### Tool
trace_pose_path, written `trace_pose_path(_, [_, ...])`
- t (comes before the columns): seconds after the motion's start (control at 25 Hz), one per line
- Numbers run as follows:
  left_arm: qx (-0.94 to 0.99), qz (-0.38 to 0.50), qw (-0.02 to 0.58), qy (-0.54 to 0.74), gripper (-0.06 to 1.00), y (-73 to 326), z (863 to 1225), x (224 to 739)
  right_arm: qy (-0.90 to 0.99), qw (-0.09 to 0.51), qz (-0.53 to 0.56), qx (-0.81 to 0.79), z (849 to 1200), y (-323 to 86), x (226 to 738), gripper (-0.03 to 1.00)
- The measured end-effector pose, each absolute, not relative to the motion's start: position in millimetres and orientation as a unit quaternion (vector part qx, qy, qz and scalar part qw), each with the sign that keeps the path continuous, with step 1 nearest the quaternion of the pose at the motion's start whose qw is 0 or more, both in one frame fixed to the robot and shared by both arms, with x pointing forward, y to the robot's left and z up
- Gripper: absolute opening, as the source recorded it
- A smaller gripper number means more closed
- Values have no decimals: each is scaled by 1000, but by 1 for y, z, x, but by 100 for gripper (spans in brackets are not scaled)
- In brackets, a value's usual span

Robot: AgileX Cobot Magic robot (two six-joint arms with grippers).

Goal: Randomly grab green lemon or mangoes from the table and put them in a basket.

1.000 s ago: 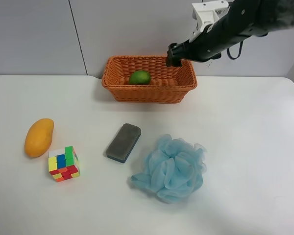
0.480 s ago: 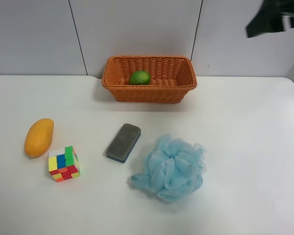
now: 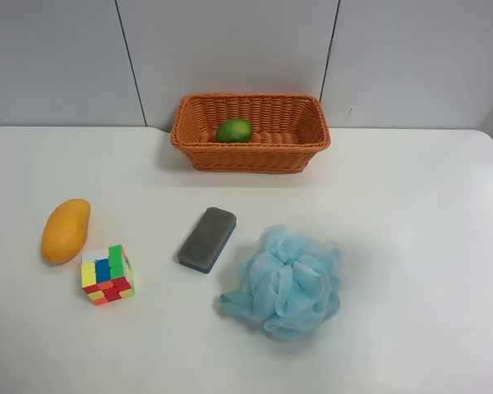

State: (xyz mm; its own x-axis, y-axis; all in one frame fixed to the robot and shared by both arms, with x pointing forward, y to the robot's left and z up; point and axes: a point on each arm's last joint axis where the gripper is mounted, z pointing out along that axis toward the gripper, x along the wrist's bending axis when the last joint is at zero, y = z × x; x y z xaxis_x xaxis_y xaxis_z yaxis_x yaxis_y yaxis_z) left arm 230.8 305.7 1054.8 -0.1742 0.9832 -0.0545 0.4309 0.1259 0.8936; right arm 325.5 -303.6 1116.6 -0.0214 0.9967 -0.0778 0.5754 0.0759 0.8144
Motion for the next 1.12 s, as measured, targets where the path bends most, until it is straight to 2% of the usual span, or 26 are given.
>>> trace_pose_path(0.12, [535, 388, 356, 661, 99, 306, 1055, 231, 648, 354, 316, 596, 1096, -297, 299, 92])
trace_pose_path(0.32, [535, 388, 356, 660, 99, 306, 1055, 231, 673, 316, 330, 582, 1065, -288, 280, 92])
trace_pose_path(0.72, [535, 388, 356, 661, 99, 306, 1055, 231, 667, 302, 300, 612, 1054, -292, 255, 92])
trace_pose_path(1.12, [535, 388, 356, 661, 99, 306, 1055, 231, 646, 334, 343, 595, 1050, -297, 232, 92])
